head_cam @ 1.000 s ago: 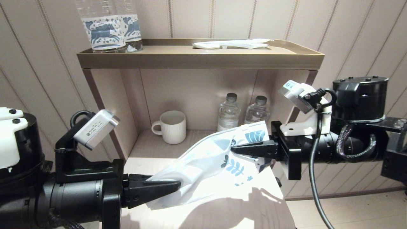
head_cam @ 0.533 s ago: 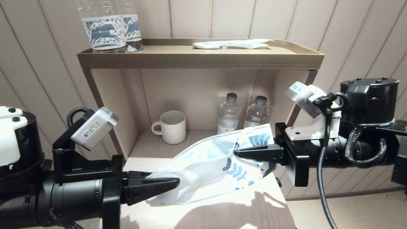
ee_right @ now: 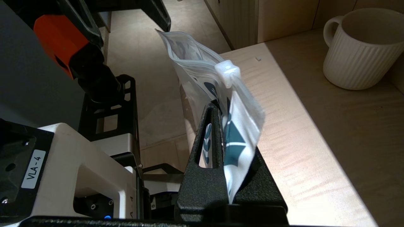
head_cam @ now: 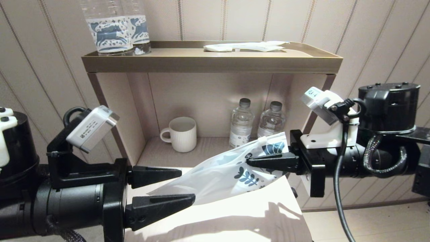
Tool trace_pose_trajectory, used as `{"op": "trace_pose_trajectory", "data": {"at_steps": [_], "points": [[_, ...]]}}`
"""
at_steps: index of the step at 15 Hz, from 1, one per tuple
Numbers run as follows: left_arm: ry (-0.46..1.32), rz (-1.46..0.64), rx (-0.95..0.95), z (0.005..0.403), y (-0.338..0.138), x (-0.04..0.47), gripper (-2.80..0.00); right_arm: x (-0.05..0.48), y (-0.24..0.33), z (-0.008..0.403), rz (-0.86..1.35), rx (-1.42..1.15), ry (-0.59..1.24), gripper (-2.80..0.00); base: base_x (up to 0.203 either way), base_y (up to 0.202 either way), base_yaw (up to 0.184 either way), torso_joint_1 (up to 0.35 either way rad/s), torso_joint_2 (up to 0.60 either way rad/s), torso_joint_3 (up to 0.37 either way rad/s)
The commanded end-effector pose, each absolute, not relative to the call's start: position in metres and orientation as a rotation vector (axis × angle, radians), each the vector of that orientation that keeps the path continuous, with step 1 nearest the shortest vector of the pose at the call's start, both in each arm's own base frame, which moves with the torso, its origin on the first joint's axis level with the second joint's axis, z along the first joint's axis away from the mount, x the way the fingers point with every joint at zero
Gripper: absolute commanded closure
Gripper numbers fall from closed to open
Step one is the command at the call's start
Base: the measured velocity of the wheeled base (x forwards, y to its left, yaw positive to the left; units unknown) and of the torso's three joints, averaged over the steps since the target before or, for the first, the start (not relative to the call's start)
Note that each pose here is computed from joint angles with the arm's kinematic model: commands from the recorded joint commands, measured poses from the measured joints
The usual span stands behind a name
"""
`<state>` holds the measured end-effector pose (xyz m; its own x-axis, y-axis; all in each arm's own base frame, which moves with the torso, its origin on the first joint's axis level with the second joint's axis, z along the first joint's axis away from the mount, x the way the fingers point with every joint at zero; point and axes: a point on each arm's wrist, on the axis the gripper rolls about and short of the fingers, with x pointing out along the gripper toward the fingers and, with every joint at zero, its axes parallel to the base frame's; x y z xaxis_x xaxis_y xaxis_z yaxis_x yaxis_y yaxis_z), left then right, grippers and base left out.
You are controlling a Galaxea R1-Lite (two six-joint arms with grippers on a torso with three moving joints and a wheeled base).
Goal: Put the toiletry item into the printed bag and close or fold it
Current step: Hand it to the other hand, then close the strorage bag and place it on the desk
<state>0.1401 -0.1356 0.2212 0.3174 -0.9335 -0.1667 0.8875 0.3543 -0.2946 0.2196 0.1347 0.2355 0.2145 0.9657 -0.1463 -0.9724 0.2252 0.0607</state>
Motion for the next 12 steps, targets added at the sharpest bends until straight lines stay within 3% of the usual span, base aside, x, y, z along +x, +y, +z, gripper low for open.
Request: {"op": "trace_pose_trajectory", "data": {"at_steps": [1, 5, 12], "points": [[0.279, -1.215, -0.165, 0.239, -0.14, 0.145, -2.8, 0.22, 0.135, 0.235, 1.35, -0.047, 0.166, 0.0, 0.0, 0.0, 0.0, 0.0, 0.0, 0.0], [0.277, -1.259, -0.134, 0.268, -0.166, 0.159, -2.8, 0.221, 0.136, 0.234, 1.349, -0.047, 0.17, 0.0, 0.0, 0.0, 0.0, 0.0, 0.0, 0.0], [0.239, -1.386, 0.07, 0.267, -0.232, 0.18, -2.8, 0.222, 0.134, 0.233, 1.35, -0.053, 0.169, 0.0, 0.0, 0.0, 0.0, 0.0, 0.0, 0.0]]}}
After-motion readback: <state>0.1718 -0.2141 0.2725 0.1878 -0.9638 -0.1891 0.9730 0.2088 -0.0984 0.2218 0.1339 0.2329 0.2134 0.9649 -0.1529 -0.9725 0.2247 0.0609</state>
